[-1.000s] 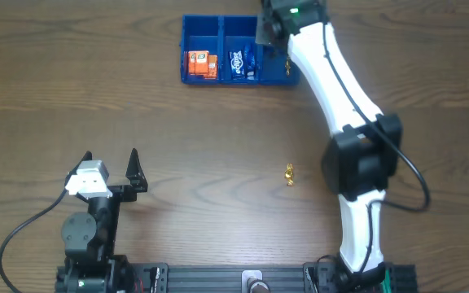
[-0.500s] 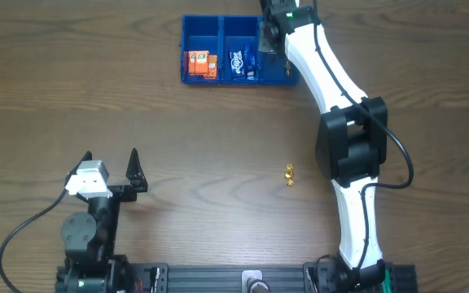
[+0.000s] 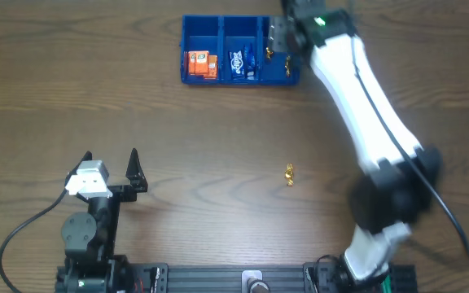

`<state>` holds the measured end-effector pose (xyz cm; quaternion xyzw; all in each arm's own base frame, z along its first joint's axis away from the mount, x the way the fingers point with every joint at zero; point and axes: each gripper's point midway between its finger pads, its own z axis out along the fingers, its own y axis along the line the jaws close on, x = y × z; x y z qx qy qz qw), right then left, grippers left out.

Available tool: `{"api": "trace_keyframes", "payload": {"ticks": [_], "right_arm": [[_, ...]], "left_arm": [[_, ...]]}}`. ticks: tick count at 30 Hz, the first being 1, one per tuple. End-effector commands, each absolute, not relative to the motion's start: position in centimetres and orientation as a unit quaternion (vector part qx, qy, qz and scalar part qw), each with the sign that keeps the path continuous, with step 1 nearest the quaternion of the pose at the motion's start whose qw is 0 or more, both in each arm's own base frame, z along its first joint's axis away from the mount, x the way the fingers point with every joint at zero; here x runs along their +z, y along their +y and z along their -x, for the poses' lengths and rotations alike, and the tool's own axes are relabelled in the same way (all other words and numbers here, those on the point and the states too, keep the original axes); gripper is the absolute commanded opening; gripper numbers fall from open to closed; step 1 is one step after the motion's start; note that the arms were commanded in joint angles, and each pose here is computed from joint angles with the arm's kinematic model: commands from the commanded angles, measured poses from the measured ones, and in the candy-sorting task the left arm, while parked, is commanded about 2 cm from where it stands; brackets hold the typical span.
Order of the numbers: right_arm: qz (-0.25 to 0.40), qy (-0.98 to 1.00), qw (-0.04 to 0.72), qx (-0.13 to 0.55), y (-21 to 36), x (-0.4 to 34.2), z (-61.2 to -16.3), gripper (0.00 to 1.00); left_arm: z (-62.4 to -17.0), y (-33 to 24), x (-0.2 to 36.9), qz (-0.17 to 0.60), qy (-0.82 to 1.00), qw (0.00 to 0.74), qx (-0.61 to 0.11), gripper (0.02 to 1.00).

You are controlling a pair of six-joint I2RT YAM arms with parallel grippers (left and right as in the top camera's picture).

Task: Sort Candies Into Trays

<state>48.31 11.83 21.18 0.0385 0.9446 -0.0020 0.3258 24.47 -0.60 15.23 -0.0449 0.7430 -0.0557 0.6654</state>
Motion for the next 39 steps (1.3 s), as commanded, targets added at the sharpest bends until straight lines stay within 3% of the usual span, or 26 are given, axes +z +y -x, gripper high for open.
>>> {"api": "trace_keyframes", "payload": {"ticks": [1,8,12,24,39], "right_arm": [[-0.031,0.961,0.274,0.013,11.1,18.1,-38.4,0.73],[-0.024,0.991,0.127,0.036,12.0,7.6,-28.1,0.733],[-0.027,0.996,0.082,0.035,11.8,4.7,-25.2,0.73],[-0.021,0.999,0.037,0.013,12.5,0.8,-24.2,0.717],[-0.019,0.999,0.013,-0.022,11.3,-0.7,-23.5,0.641]], "left_arm": [[-24.4,-0.4,13.6,0.047,0.76,0.647,-0.048,0.998],[-24.4,-0.4,13.6,0.047,0.76,0.647,-0.048,0.998],[-24.4,-0.4,13.6,0.047,0.76,0.647,-0.048,0.998],[-24.4,-0.4,13.6,0.047,0.76,0.647,-0.048,0.996],[-24.4,-0.4,13.6,0.047,0.76,0.647,-0.048,0.998]]}}
